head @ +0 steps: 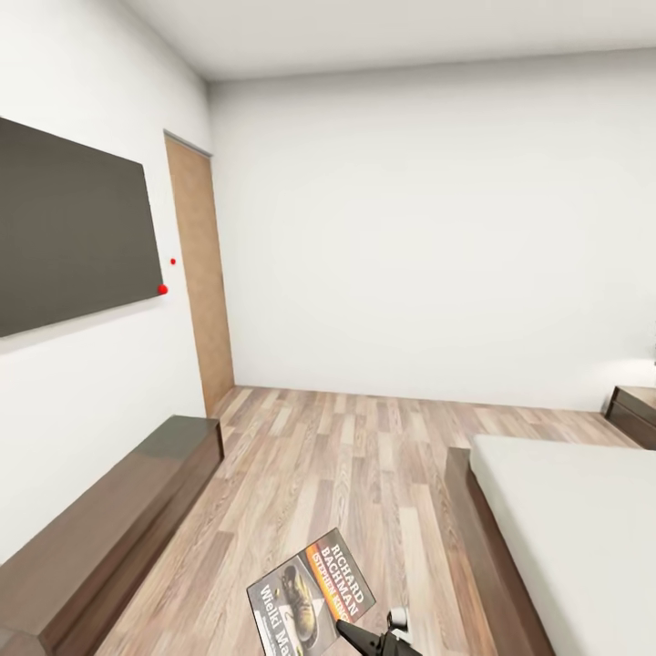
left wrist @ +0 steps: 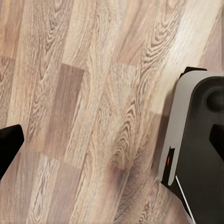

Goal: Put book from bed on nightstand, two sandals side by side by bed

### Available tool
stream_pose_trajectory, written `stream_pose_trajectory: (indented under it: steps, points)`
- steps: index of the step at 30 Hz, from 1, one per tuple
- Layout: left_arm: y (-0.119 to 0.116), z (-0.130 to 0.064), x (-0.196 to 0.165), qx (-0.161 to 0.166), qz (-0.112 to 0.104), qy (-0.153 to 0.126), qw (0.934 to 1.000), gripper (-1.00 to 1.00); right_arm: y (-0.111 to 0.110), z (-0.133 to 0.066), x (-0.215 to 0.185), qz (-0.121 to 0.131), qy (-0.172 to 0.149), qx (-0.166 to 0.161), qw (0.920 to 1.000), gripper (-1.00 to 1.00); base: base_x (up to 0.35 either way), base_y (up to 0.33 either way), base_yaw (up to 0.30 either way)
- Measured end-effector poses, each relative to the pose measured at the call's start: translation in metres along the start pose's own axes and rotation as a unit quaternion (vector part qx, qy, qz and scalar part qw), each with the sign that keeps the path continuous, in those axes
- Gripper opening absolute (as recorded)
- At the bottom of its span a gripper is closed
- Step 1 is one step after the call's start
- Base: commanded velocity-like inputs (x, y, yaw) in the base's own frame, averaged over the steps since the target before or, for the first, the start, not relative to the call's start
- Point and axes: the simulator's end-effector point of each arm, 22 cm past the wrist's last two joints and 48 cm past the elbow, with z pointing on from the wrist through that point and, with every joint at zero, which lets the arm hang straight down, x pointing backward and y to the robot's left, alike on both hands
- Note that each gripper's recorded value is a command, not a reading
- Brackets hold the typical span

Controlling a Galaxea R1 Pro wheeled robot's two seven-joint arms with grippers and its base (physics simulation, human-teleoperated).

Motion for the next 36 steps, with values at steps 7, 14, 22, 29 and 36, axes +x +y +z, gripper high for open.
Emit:
stream_pose_trajectory:
  steps: [7,14,22,29,36]
  points:
    - [-0.0015,-0.0001,0.0001,0.001,0.000,0.000,1.0000,1.00,0.0002,-0.0001,0.0000,0.000,0.000,0.000,1.0000,-1.00,0.277,0.000,-0.151]
    - [-0.0018,-0.0001,0.0005,0.001,0.000,0.001,1.0000,1.00,0.0000,-0.0002,0.0001,0.000,0.000,-0.001,1.0000,-1.00,0.277,0.000,-0.236]
    - [-0.0018,-0.0002,0.0007,0.001,0.000,0.001,1.0000,1.00,0.0001,0.0005,0.0004,0.001,0.000,-0.001,1.0000,-1.00,0.277,0.000,-0.083]
    - [-0.0018,-0.0002,0.0007,0.001,0.000,0.001,1.0000,1.00,0.0006,0.0003,0.0007,0.000,0.000,-0.002,1.0000,-1.00,0.277,0.000,-0.014]
    - [-0.0018,-0.0002,0.0007,0.001,0.000,0.001,1.0000,1.00,0.0006,0.0001,0.0026,0.001,0.001,-0.003,1.0000,-1.00,0.237,0.000,-0.003]
